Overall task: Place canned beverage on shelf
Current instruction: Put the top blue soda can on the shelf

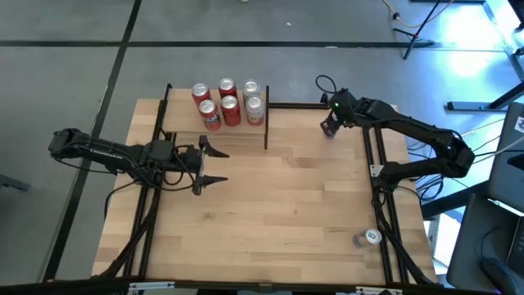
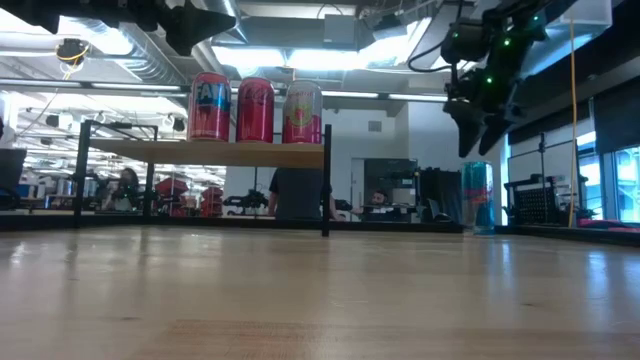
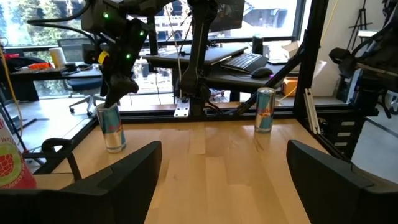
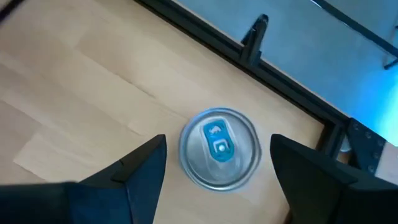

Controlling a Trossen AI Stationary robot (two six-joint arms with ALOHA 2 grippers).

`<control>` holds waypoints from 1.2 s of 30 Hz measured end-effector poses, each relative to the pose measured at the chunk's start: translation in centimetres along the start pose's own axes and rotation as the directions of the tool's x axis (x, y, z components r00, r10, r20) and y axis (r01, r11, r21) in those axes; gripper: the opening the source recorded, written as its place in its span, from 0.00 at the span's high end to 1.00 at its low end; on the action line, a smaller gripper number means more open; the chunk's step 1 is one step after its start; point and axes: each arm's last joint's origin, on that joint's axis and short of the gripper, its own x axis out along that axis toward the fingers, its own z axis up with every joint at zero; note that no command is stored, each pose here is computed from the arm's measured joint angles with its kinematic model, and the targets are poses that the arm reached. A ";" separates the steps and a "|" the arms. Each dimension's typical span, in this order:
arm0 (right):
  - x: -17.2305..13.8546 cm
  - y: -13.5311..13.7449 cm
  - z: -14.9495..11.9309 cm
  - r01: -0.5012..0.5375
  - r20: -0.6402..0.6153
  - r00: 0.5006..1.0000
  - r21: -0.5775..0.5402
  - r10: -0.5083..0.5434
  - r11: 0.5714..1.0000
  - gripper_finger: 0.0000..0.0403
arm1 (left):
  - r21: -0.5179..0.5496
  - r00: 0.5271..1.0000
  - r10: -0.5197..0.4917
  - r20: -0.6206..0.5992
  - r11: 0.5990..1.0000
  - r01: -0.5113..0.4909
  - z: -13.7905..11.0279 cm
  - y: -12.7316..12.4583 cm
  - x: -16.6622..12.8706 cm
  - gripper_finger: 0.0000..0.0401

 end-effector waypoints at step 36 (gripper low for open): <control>0.0 1.3 1.3 -0.030 -0.003 1.000 -0.038 0.030 0.999 0.33 | 0.001 1.000 0.000 -0.002 1.000 0.000 0.0 0.0 0.0 0.21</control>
